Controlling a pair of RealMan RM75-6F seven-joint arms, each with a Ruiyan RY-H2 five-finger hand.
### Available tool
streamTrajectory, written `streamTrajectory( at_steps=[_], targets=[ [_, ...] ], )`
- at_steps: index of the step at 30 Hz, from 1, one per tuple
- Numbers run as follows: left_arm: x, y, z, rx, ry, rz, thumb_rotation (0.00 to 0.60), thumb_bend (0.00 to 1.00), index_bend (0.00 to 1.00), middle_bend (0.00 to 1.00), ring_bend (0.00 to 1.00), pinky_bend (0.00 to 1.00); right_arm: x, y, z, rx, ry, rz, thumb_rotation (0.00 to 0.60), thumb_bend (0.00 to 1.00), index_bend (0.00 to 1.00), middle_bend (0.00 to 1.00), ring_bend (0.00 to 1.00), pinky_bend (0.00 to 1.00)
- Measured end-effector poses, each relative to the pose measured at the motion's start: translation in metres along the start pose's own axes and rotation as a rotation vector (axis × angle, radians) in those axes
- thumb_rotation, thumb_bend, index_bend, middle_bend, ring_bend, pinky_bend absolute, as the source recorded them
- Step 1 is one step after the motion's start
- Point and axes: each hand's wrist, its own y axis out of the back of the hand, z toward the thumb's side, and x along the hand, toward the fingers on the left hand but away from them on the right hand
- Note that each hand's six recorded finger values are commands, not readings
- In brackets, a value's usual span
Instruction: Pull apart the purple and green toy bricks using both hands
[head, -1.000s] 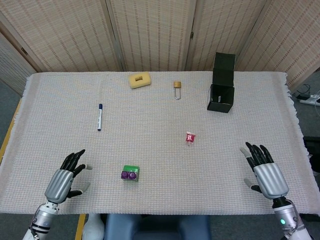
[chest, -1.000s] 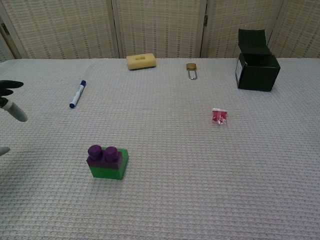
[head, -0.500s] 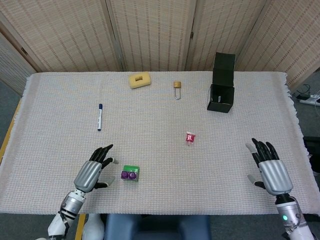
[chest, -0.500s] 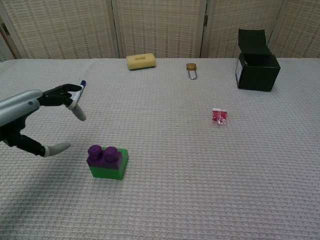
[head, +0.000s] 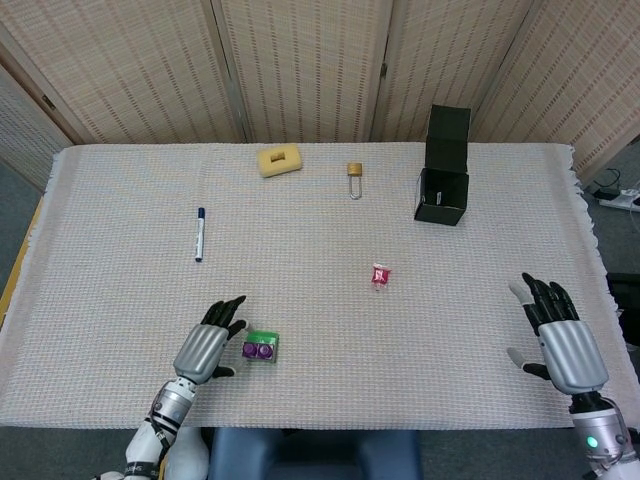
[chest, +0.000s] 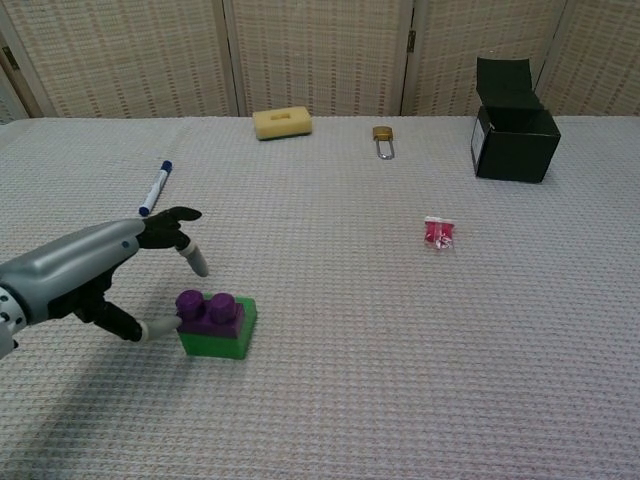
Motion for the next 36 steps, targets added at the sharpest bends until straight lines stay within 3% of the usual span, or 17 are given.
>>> streamTrajectory(
  at_steps=[19, 30, 36],
  targets=[
    [0.011, -0.019, 0.002, -0.057, 0.015, -0.045, 0.600, 0.38, 0.40, 0.01, 0.00, 0.00, 0.001, 0.008, -0.009, -0.022, -0.022, -0.017, 0.600, 0.27, 0.00, 0.00, 0.00, 0.00],
    [0.013, -0.020, 0.001, -0.083, 0.017, -0.041, 0.600, 0.45, 0.54, 0.01, 0.00, 0.00, 0.002, 0.008, -0.009, -0.021, -0.024, -0.021, 0.600, 0.27, 0.00, 0.00, 0.00, 0.00],
    [0.012, -0.013, -0.003, -0.114, 0.028, 0.003, 0.600, 0.56, 0.66, 0.07, 0.00, 0.00, 0.002, 0.009, -0.011, -0.025, -0.030, -0.022, 0.600, 0.27, 0.00, 0.00, 0.00, 0.00]
  ],
)
